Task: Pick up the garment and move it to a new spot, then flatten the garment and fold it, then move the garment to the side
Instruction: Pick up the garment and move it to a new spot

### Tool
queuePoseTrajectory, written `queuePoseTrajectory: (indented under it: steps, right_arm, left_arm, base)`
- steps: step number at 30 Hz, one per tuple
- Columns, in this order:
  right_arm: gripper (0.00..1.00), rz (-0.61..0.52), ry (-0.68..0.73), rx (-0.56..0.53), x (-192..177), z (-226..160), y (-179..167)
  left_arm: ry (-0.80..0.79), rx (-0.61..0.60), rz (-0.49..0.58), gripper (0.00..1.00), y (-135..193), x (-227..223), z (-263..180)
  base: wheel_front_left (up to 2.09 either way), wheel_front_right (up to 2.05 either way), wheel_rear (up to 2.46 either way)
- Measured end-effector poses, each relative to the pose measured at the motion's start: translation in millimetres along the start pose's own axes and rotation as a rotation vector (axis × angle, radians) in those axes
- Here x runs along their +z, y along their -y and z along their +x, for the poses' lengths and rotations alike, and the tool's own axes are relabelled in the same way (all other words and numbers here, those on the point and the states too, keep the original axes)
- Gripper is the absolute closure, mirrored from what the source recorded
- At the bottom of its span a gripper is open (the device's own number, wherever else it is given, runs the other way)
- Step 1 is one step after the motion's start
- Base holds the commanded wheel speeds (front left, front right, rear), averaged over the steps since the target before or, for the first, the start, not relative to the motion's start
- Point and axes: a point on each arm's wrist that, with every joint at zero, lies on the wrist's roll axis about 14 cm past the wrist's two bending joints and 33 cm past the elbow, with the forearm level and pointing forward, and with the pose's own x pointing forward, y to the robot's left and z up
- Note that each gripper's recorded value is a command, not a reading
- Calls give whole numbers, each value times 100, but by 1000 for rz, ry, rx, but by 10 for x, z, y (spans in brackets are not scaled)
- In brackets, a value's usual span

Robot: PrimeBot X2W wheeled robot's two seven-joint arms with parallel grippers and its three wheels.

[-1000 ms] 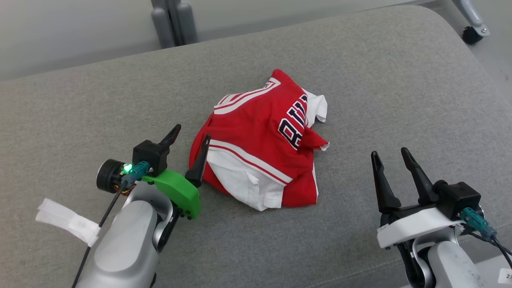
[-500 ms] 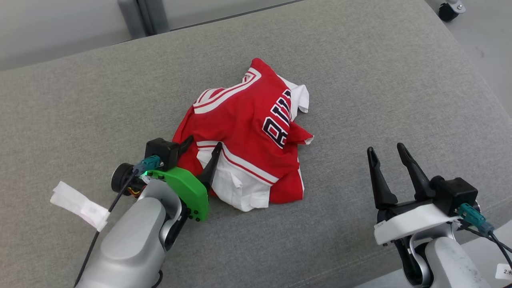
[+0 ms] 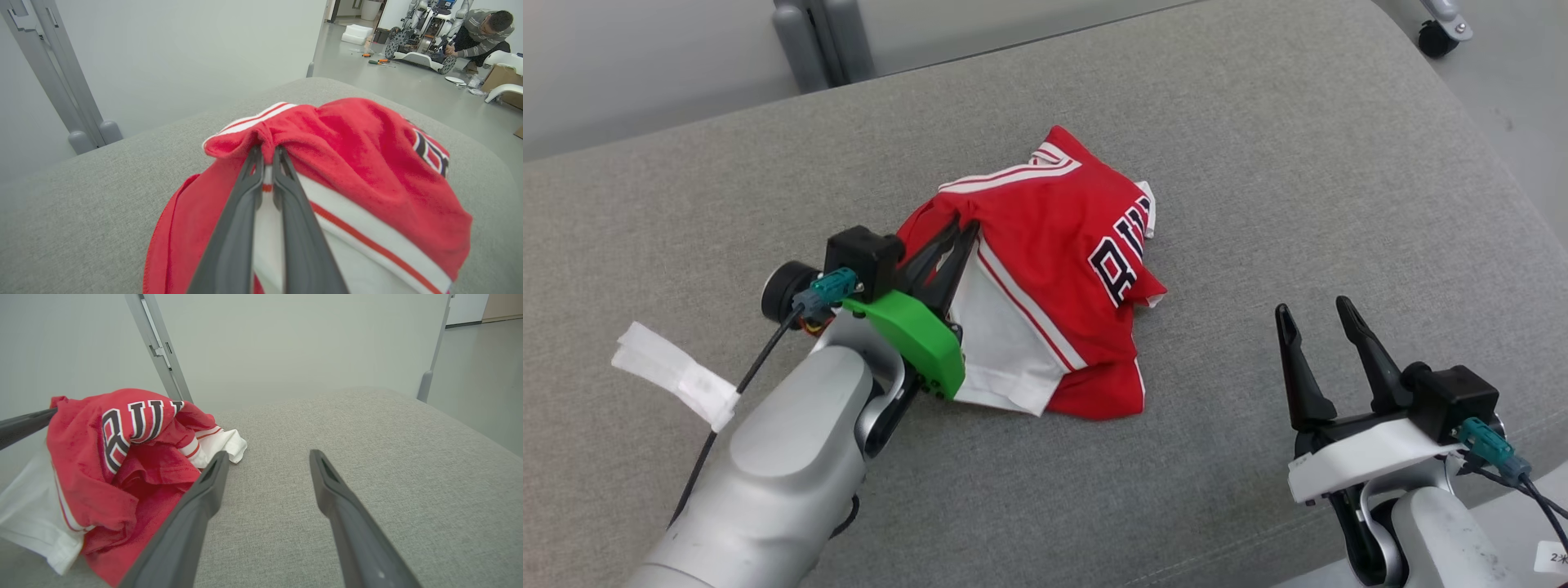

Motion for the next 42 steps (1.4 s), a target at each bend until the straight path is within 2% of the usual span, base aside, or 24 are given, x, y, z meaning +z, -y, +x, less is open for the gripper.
queuePoseTrajectory:
  steps: [4, 12, 19, 25, 31, 36, 42]
  right_arm:
    - [0, 11, 12, 17, 31, -23, -71]
    - [0, 30, 28, 12, 74, -91, -94]
    - [0, 44, 11, -16, 9, -136, -45]
    - [0, 54, 8, -20, -13, -118, -55]
    - [0, 60, 6, 18, -29, -38, -170]
    - [0, 62, 11, 90, -21, 80, -383]
    - [0, 68, 13, 205, -32, 233, -747]
  left_arm:
    - [130, -53, 70, 100, 152, 578, 100]
    - [452, -165, 278, 100, 554, 2104, 198]
    - [643, -188, 425, 100, 690, 3120, 107]
    - [706, -125, 495, 100, 509, 3518, -63]
    - [707, -44, 517, 100, 242, 3578, -230]
    - [672, 43, 540, 100, -65, 3500, -417]
    - [640, 215, 584, 100, -583, 3493, -847]
  base:
    - [0, 0, 0]
    - [0, 0, 0]
    - [0, 0, 0]
    - [0, 0, 0]
    - [0, 0, 0]
    - [0, 0, 0]
    - [0, 0, 0]
